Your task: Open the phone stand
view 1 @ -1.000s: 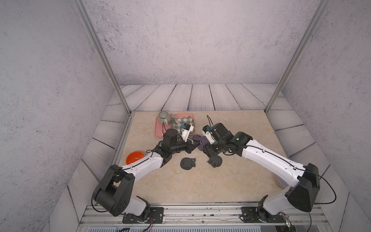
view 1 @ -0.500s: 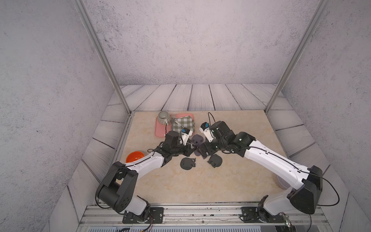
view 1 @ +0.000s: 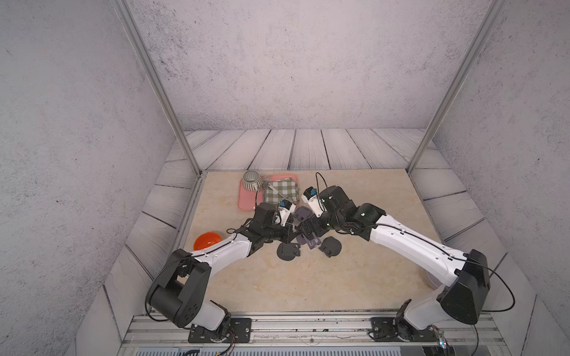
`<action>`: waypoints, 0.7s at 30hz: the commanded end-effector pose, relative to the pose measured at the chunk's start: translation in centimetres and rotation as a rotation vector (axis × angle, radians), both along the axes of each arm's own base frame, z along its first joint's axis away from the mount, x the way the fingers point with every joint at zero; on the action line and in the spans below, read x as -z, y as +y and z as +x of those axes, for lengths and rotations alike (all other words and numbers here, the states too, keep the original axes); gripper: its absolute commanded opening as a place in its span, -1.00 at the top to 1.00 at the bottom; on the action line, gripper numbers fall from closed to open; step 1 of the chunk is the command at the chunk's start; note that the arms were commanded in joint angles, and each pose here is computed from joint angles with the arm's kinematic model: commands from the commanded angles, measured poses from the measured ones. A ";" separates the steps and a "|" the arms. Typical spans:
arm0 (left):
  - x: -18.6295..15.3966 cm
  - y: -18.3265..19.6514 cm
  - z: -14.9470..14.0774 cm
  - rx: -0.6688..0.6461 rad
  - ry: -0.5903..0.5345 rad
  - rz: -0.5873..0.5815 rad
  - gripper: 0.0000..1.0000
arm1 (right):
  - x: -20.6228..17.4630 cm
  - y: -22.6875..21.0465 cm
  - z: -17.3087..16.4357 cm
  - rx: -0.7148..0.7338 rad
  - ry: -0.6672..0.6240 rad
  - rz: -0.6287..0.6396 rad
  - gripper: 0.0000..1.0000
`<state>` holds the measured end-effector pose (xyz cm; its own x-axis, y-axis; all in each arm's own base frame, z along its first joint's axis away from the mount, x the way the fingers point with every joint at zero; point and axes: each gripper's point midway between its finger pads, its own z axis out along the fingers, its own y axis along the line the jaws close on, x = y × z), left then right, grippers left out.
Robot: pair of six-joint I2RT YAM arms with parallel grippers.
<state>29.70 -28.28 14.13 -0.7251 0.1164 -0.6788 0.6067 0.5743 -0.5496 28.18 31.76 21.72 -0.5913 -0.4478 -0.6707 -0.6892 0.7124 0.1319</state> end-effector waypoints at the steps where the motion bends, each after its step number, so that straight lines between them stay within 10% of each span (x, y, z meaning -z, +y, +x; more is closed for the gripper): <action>1: -1.9 -0.1 -0.3 0.021 -0.050 -0.025 1.00 | 1.9 0.1 0.2 -0.003 0.021 -0.027 -0.98; 21: -3.1 0.1 -0.9 0.033 -0.087 -0.056 1.00 | 5.1 0.5 1.2 0.018 0.101 0.008 -0.67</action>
<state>29.11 -28.05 15.81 -0.6996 0.1074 -0.7064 0.6309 0.5570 -0.5401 29.43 32.04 17.64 -0.6455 -0.4317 -0.6301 -0.6623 0.7272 0.1803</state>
